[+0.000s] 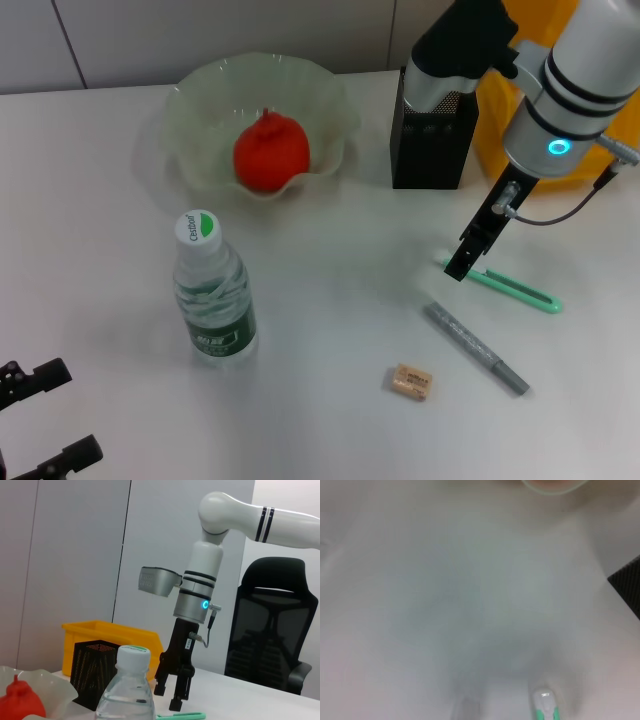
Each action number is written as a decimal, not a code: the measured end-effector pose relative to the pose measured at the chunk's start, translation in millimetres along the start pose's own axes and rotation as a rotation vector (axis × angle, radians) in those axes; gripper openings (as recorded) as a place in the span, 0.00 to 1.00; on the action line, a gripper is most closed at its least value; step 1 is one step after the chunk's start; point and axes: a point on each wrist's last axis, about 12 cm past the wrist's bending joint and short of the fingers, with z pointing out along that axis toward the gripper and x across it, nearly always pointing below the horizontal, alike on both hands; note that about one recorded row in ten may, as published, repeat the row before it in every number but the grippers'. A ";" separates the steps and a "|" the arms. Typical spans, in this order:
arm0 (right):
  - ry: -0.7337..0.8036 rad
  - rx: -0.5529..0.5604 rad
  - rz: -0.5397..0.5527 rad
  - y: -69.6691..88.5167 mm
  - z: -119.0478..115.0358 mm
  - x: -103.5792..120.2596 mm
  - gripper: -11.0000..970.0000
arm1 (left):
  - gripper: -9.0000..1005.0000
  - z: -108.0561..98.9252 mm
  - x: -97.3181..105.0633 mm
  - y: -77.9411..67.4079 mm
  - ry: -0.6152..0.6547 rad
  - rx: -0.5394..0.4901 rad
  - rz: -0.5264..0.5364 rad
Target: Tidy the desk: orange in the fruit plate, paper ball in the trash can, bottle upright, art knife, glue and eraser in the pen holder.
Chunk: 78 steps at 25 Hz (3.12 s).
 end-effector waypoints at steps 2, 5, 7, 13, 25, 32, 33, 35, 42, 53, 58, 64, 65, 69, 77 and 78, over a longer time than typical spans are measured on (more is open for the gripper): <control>0.001 0.003 0.007 -0.8 5.7 1.4 0.85 | 0.77 1.3 0.3 0.2 -0.001 0.001 -0.003; 0.002 0.007 0.010 -1.4 10.4 2.5 0.85 | 0.77 2.4 0.6 0.9 0.001 -0.001 -0.007; 0.004 0.008 0.014 -1.9 14.2 3.8 0.85 | 0.77 2.8 0.9 1.2 0.002 -0.004 -0.009; -0.004 0.013 0.022 -3.9 23.5 5.7 0.85 | 0.77 5.1 2.2 2.1 -0.001 -0.006 -0.014; -0.004 0.011 0.024 -3.6 26.7 6.3 0.64 | 0.77 6.7 1.5 4.2 0.000 -0.005 -0.015; 0.002 0.006 0.020 -2.6 27.0 6.6 0.50 | 0.77 8.0 1.0 5.3 0.000 -0.004 -0.013; 0.005 0.006 0.019 -2.3 27.5 6.9 0.48 | 0.77 8.3 0.9 5.6 0.000 -0.004 -0.013; 0.011 0.005 0.015 -1.6 28.5 7.3 0.44 | 0.77 8.9 0.5 6.2 0.000 -0.003 -0.012; 0.018 0.009 0.006 -0.4 30.6 7.5 0.40 | 0.77 10.4 0.7 7.1 -0.003 -0.001 -0.014; 0.014 0.000 0.007 0.0 31.7 8.5 0.20 | 0.77 11.1 0.3 7.6 -0.010 -0.002 -0.015; -0.041 -0.023 0.000 0.2 14.2 7.7 0.19 | 0.77 10.9 0.2 7.5 -0.011 -0.003 -0.015; -0.328 0.094 -0.018 -4.9 -64.2 7.9 0.18 | 0.77 9.7 0.5 7.6 -0.016 -0.013 -0.018; -0.328 0.094 -0.018 -4.9 -64.2 7.9 0.18 | 0.77 9.7 0.5 7.6 -0.016 -0.013 -0.018; -0.573 0.137 -0.036 -12.7 -92.9 12.1 0.19 | 0.77 10.1 1.5 7.0 -0.017 -0.011 -0.025; -0.784 0.192 -0.092 -25.5 -84.1 15.9 0.23 | 0.77 10.5 1.3 7.2 -0.021 -0.013 -0.023; -0.801 0.201 -0.104 -28.1 -79.5 16.0 0.24 | 0.77 10.7 1.3 7.1 -0.022 -0.013 -0.024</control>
